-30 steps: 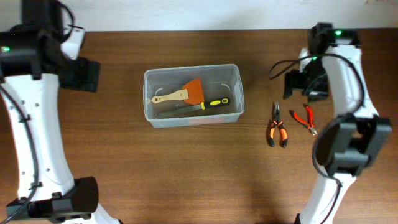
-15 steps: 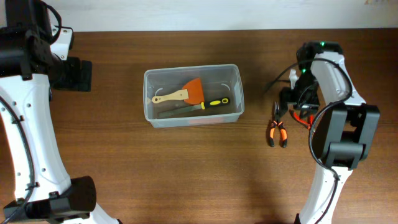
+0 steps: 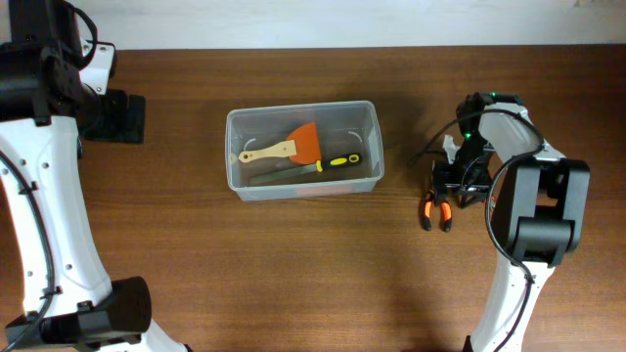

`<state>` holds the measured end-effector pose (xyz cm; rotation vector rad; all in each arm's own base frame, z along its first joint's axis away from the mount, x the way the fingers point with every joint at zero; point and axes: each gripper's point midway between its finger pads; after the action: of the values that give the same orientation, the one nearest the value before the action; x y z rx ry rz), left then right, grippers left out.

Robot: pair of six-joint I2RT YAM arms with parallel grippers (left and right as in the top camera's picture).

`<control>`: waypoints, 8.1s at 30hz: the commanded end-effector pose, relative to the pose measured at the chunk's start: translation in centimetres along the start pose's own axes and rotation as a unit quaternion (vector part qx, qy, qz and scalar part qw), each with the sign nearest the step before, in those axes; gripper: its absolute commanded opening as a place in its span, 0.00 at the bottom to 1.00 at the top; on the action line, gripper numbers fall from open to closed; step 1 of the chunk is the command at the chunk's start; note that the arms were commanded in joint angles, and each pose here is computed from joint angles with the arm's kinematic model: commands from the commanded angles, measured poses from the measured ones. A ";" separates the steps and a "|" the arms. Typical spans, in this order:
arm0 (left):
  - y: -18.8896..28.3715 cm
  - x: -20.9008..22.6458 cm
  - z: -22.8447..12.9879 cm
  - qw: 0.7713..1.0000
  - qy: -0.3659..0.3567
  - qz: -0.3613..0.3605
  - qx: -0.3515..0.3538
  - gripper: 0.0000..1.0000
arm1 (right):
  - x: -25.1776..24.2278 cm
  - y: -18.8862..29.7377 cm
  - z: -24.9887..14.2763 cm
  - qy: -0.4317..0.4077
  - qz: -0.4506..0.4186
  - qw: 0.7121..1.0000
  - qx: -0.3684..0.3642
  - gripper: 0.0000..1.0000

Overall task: Pack container
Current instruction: 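Grasp the orange-black needle-nose pliers with the right gripper and lift, then carry the pliers over the container and lower them inside, then open the right gripper and raise it out of the container, then move the right gripper to the small red pliers and grasp them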

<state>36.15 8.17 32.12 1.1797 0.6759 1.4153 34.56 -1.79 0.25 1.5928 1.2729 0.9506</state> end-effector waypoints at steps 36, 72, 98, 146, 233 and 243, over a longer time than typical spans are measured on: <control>0.0 0.0 -0.1 1.000 0.008 -0.005 0.001 0.99 | -0.2 -5.7 -0.8 -0.036 -0.012 0.999 0.000 0.04; 0.0 0.0 -0.1 1.000 0.008 -0.005 0.001 0.99 | 26.3 21.6 -5.4 0.418 0.009 0.812 -0.406 0.04; 0.0 0.0 -0.1 1.000 0.008 -0.005 0.001 0.99 | 32.5 14.5 -3.0 0.754 -0.011 0.552 -0.355 0.04; 0.0 0.0 -0.1 1.000 0.008 -0.005 0.001 0.99 | 25.3 10.5 7.2 0.673 -0.236 0.634 -0.299 0.04; 0.0 0.0 -0.1 1.000 0.008 -0.005 0.001 0.99 | -6.2 7.6 2.7 0.035 0.021 0.988 -0.147 0.71; 0.0 0.0 -0.1 1.000 0.008 -0.005 0.001 0.99 | -9.1 6.1 5.1 0.053 -0.062 0.985 -0.155 0.75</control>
<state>36.08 8.16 32.09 1.1811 0.6789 1.4138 39.60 -10.91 3.68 1.2919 1.1416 1.1321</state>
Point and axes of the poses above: each gripper's point midway between its finger pads, its own y axis back along the fingers, its own x axis along the line the jaws close on, z = x × y, and after that the axes turned 9 degrees about -y, right-handed
